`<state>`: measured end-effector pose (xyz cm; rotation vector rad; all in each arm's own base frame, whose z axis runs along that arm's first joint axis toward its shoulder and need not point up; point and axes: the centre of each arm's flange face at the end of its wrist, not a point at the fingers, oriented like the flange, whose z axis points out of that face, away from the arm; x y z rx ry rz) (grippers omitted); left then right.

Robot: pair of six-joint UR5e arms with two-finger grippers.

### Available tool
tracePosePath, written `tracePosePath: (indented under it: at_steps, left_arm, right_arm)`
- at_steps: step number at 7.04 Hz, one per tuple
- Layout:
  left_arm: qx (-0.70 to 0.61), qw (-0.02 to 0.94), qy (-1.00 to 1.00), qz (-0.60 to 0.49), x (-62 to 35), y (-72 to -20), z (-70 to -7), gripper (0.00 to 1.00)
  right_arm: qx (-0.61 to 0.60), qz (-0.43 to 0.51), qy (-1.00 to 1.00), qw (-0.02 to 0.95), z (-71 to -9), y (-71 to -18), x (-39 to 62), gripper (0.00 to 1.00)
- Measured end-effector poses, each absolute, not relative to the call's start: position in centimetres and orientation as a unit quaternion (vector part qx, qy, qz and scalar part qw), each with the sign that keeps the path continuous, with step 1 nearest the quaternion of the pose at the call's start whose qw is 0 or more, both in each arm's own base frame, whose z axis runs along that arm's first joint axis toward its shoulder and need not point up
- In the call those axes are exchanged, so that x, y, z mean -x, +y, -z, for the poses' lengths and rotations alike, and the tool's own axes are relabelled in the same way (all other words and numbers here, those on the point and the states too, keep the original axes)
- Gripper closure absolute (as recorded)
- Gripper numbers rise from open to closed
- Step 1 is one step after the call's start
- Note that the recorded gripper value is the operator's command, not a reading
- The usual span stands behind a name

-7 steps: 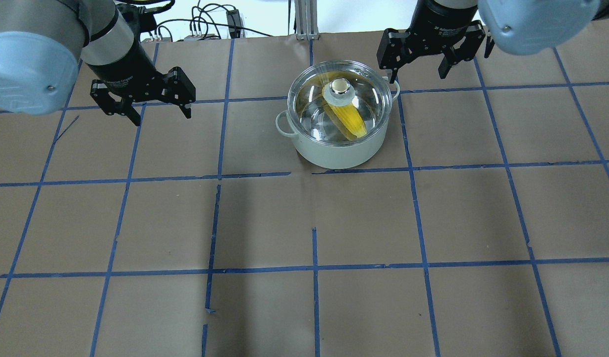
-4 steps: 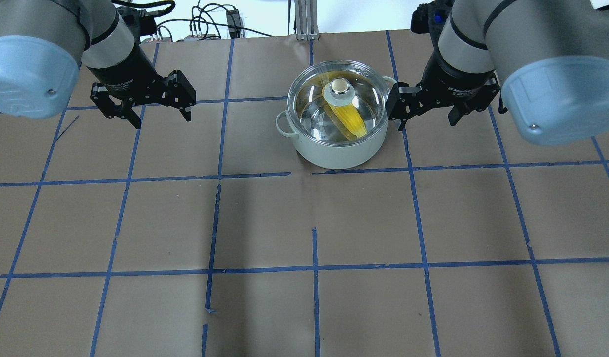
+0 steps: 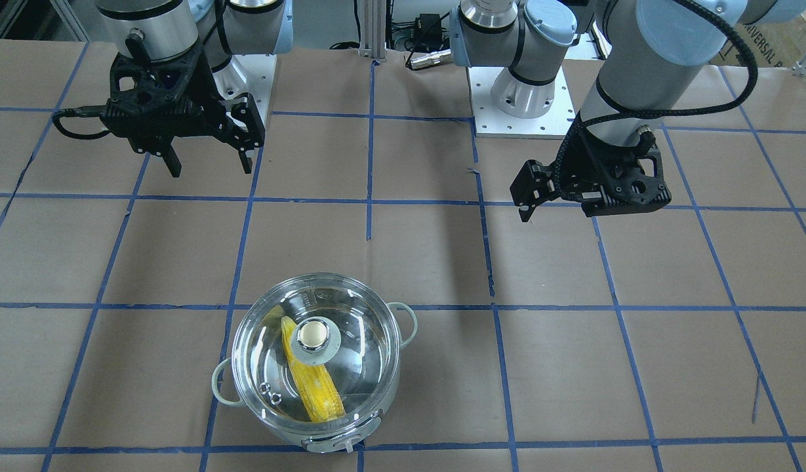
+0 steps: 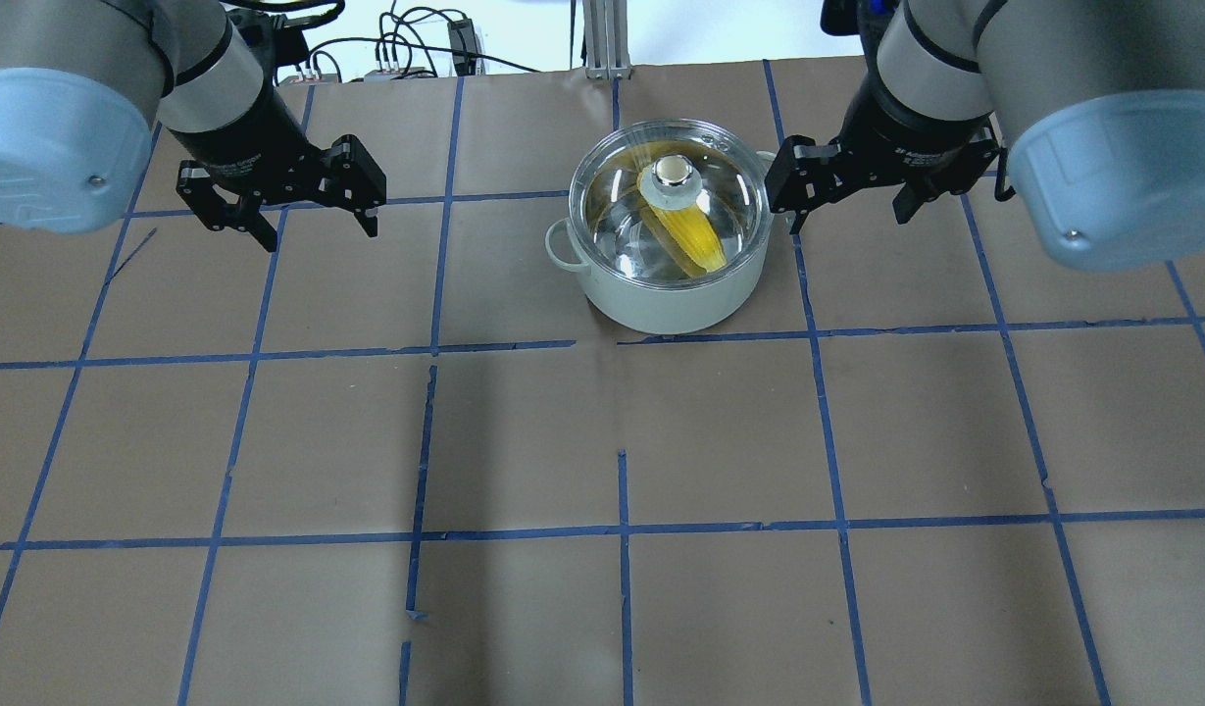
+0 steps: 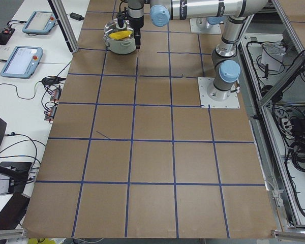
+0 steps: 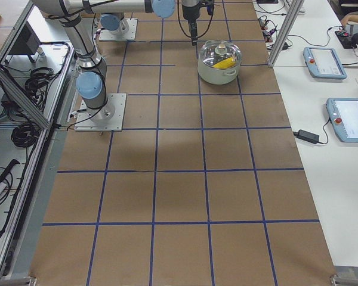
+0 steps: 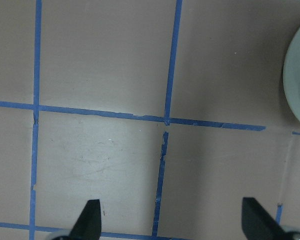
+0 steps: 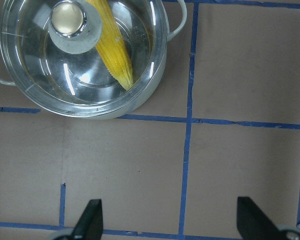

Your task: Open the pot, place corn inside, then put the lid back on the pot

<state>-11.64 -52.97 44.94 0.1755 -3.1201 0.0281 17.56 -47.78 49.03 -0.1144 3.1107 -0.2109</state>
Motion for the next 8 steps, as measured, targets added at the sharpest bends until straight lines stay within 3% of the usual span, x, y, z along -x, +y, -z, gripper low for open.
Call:
tracePosePath:
  at_steps: [8]
  left_arm:
    - [-0.057,0.008,-0.998,-0.007,11.6,-53.1,-44.7,0.00]
  right_arm:
    - [0.035,0.034,0.999,0.012,-45.9,-49.8,-17.9,0.05]
